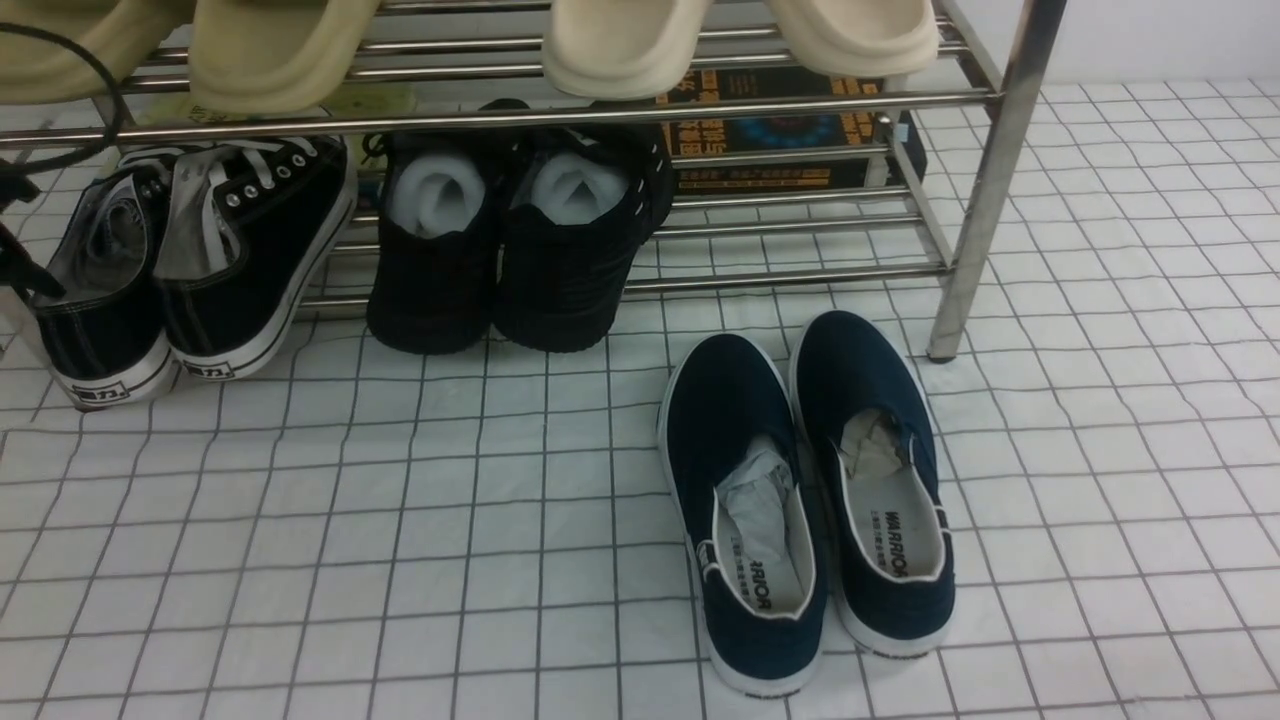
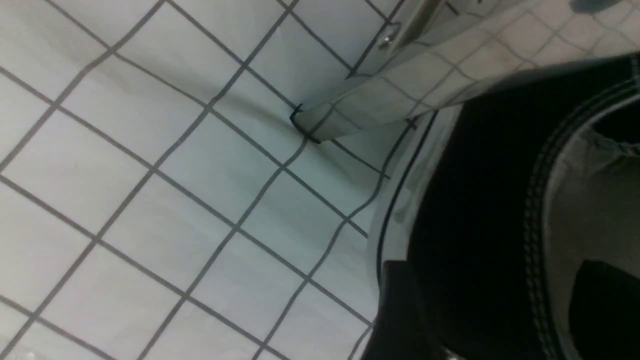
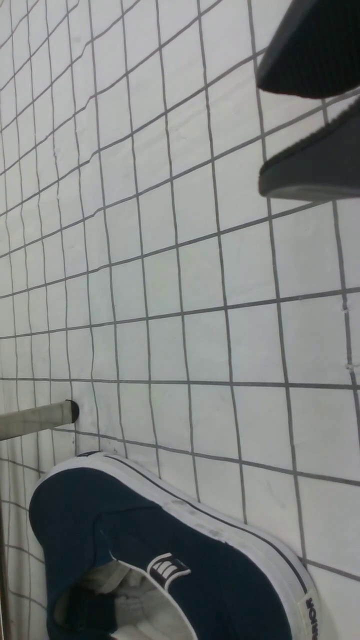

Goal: Take the shoes off the shelf with your hand from the white checkered tablecloth.
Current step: 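Grasp the leftmost shoe on the bottom shelf of the shoe rack with the left gripper, then set the held shoe down on the floor in front of the rack with the left gripper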

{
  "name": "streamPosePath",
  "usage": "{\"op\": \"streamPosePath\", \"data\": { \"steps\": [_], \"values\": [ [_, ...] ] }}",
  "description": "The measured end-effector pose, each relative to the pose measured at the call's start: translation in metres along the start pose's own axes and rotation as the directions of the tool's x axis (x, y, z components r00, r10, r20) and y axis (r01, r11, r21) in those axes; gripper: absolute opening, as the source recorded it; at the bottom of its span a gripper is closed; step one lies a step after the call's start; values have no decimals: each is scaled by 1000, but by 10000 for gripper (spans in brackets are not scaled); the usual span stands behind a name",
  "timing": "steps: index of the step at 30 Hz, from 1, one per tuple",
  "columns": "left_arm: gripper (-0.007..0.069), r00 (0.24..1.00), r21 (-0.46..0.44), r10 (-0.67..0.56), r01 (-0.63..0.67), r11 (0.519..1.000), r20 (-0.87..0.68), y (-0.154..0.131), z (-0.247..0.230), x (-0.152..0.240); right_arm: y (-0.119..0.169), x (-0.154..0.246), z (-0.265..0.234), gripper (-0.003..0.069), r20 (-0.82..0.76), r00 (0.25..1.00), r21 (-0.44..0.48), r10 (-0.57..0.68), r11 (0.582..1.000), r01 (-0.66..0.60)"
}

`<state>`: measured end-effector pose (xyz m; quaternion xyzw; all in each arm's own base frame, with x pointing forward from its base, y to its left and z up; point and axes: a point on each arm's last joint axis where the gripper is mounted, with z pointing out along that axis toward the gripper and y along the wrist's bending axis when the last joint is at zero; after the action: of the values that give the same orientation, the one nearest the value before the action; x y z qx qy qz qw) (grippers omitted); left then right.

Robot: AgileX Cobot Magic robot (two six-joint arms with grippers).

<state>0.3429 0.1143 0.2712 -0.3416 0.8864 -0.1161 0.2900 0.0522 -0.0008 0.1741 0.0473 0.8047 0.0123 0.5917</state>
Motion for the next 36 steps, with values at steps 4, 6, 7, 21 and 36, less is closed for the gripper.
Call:
{"op": "streamPosePath", "data": {
  "steps": [4,6,7,21,36],
  "values": [
    [485,1000,-16,-9,9,1000,-9,5,17,-1,0,0,0,239,0,1000,0,0,1000,0],
    [485,1000,-22,-14,14,1000,-14,7,25,-1,0,0,0,239,0,1000,0,0,1000,0],
    [485,1000,-23,-18,18,1000,-16,8,28,-1,0,0,0,239,0,1000,0,0,1000,0],
    [52,997,-39,9,-12,999,-72,15,49,4,0,0,0,239,0,1000,0,0,1000,0],
    [22,976,-140,199,-210,968,-90,7,-42,13,0,0,0,239,0,1000,0,0,1000,0]
  ]
}}
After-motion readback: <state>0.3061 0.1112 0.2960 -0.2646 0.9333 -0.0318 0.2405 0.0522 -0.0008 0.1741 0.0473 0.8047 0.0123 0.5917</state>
